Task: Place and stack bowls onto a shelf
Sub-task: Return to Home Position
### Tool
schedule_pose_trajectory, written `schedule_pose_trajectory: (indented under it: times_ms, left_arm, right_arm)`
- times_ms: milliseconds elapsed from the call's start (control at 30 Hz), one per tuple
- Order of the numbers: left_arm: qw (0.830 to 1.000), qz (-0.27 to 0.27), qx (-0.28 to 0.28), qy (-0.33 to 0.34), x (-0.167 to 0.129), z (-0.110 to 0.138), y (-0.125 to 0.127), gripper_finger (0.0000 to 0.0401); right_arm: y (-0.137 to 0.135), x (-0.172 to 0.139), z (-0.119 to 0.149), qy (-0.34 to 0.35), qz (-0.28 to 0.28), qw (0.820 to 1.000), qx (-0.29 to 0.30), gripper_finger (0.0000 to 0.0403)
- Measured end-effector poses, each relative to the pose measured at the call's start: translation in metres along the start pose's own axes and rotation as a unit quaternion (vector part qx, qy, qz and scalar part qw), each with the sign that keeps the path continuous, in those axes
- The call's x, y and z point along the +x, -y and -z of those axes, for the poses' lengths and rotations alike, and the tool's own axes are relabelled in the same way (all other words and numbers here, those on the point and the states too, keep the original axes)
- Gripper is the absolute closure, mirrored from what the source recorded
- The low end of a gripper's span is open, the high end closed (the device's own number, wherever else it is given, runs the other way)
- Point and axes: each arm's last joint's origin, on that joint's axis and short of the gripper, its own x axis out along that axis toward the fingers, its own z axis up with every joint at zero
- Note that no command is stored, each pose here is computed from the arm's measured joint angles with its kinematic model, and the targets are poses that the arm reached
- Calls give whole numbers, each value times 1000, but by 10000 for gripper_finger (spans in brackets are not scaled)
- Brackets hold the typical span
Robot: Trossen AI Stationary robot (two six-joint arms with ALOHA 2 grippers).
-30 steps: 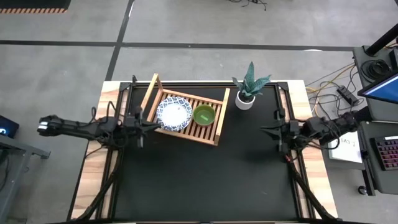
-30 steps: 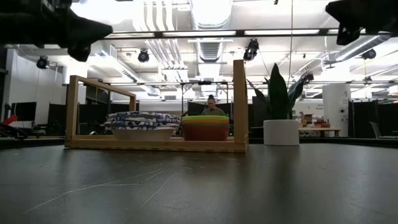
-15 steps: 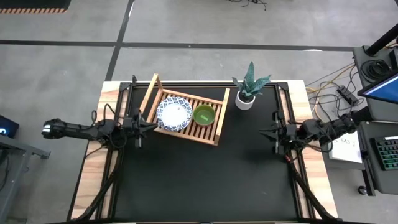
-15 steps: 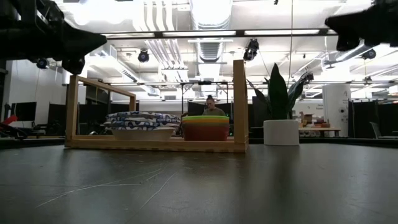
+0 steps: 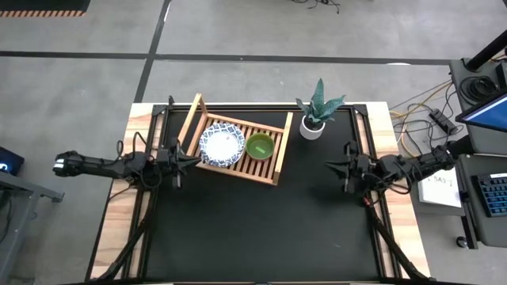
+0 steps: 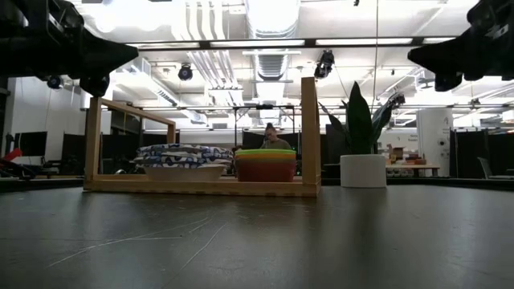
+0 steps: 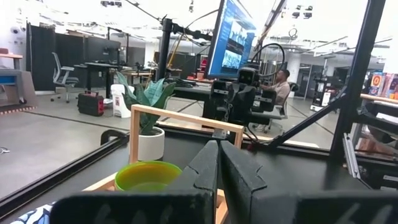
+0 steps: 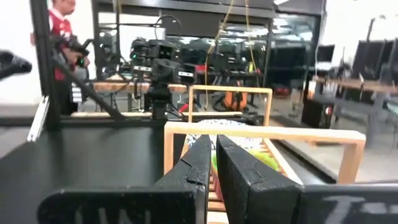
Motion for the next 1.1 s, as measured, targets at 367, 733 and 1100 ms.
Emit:
schedule_pose_trajectory:
  times_ms: [367,733,1100]
  left_arm:
    - [1000,1,2,-4,1,1,0,401]
    - [1000,1,3,-6,1,1,0,401]
    - [1000,1,4,-6,1,1,0,401]
  right_arm:
    - [-1,2,2,-12,1,999,33,385]
    - [-1,2,2,-13,1,999,33,385]
    - [-1,2,2,-13,1,999,33,385]
